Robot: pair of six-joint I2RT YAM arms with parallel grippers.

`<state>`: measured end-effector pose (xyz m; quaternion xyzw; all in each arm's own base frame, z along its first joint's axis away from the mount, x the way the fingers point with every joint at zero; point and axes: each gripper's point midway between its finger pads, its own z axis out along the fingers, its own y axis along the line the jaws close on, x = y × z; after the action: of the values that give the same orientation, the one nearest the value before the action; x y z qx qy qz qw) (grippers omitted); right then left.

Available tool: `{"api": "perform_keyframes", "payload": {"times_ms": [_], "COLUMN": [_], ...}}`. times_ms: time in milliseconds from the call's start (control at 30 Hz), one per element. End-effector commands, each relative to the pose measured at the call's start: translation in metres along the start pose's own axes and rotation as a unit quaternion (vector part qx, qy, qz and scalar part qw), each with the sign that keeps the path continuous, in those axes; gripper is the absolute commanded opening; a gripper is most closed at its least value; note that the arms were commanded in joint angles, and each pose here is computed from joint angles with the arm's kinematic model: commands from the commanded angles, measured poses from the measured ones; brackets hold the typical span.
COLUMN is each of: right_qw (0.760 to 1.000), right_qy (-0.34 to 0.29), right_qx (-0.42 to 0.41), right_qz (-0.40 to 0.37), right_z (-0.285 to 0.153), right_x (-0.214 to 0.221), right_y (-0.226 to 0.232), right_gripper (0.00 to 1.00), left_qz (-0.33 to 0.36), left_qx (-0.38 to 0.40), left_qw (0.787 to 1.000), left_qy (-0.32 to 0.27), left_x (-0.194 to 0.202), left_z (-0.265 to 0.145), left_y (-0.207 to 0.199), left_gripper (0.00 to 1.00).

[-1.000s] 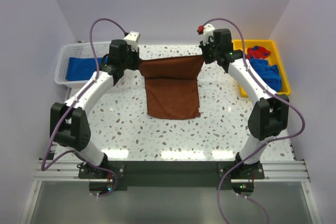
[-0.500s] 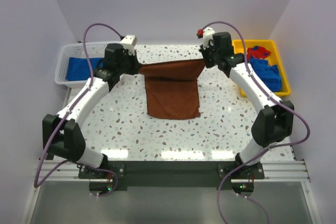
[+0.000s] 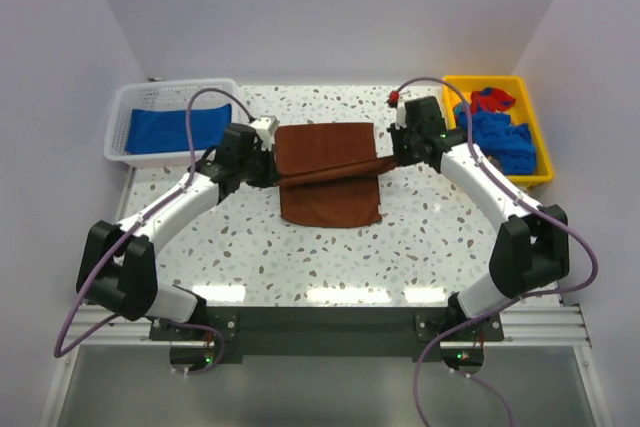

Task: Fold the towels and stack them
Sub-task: Fold the towel

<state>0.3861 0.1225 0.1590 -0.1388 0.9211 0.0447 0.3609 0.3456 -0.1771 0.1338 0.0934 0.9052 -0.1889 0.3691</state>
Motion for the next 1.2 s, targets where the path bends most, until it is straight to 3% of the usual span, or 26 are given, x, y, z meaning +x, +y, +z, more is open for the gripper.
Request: {"api": "perform_keyframes", "payload": {"times_ms": [0, 167, 467, 700, 1000, 1167], "right_qw": [0.996, 0.991, 0.986, 0.988, 0.987, 0.99], "right_qy": [0.03, 0.073, 0.117, 0.097, 0.103, 0.068], "right_qx": [0.042, 0.041, 0.049, 0.052, 0.028, 0.037], "right_qz": [0.078, 0.104, 0.111, 0.107, 0.122, 0.122], "right_z": [-0.002, 0.027, 0.057, 0.052, 0.04, 0.027], "right_x": [0.03, 0.062, 0.093, 0.075, 0.084, 0.058], "right_y": [-0.017, -0.013, -0.013, -0.015, -0.005, -0.01], "right_gripper": [0.0, 0.0, 0.0, 0.0, 0.0, 0.0], "left_qz": [-0.022, -0.043, -0.067, -0.06, -0.066, -0.05], "left_qx": [-0.066, -0.079, -0.101, -0.111, -0.074, -0.087], "left_qw": [0.997, 0.992, 0.985, 0.987, 0.99, 0.993], "left_qy": [0.039, 0.091, 0.124, 0.098, 0.098, 0.06], "left_x": [0.04, 0.086, 0.117, 0.097, 0.1, 0.067], "left_z": [-0.003, 0.014, 0.028, 0.021, 0.009, -0.003], "left_y": [0.027, 0.033, 0.04, 0.04, 0.022, 0.022], "left_gripper": [0.0, 0.0, 0.0, 0.0, 0.0, 0.0]}}
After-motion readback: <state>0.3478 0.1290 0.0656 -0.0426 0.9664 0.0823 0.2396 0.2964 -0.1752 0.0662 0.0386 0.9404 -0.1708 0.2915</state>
